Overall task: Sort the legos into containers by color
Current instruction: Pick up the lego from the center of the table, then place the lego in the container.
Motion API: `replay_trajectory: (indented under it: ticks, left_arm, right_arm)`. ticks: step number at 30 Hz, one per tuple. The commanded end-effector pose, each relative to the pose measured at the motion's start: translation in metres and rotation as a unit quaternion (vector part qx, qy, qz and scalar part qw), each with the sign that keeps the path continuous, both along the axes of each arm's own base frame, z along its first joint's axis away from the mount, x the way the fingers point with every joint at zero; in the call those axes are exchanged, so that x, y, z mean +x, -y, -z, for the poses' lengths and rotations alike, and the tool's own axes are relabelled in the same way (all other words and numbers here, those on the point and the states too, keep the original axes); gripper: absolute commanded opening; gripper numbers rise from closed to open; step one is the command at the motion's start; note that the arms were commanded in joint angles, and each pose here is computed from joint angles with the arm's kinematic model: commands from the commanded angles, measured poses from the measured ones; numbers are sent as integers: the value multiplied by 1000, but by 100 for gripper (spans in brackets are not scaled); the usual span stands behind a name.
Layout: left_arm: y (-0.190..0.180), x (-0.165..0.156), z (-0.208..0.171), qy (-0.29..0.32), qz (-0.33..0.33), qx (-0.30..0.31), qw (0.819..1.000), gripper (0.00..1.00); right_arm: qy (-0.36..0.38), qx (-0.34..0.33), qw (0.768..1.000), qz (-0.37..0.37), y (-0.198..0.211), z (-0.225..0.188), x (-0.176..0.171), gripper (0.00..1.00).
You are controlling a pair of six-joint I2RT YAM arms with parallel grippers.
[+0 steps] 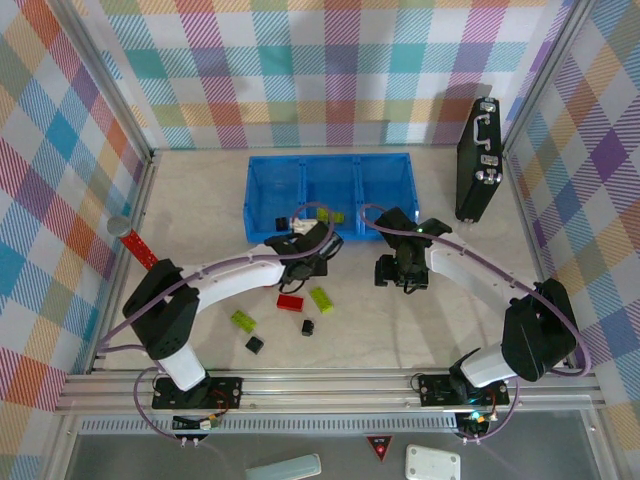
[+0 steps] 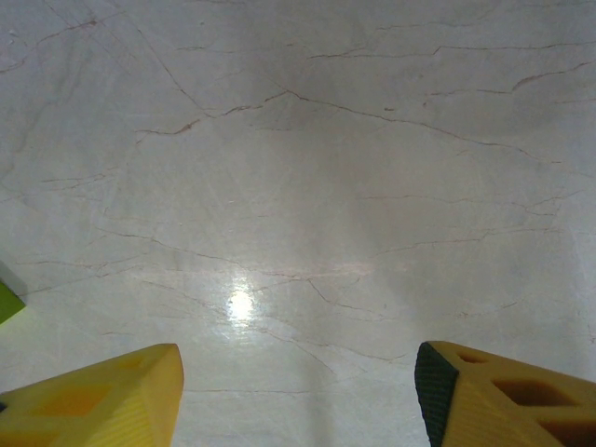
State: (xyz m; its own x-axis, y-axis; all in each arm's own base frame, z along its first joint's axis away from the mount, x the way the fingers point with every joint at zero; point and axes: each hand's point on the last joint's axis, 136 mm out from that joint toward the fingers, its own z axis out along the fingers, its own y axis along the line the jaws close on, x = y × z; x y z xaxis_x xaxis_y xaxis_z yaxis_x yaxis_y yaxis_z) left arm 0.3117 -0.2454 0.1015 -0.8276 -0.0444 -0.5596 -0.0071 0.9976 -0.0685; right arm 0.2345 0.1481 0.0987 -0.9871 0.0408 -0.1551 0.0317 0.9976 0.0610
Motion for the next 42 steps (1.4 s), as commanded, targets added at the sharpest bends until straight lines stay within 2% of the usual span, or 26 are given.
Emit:
replay_trajectory:
  ticks: [1,11,20,26,33,42]
  left_arm:
    - [-30,-1,-6,-5,-15,13,1000,35]
    - [-69,23,-16,-16,-23,14,1000,36]
    - [-96,67,-18,-21,-39,4,999,37]
    - [-99,106,-16,-25,-39,-4,999,37]
    - [-85,152,-8,-33,-23,-8,999,37]
    - [-82,188,17,-49,-31,-2,998,38]
  right_arm:
    - [-6,3,1000,-5,-4,-3,1,68]
    - [-9,5,1000,-4,-5,-2,1,68]
    - [-9,2,1000,-2,-3,-5,-2,68]
    - [-8,-1,1000,5,2,-7,-6,68]
    - [-1,-6,1000,13,9,-11,-11,68]
    - [6,-17,1000,20,19,-14,-18,68]
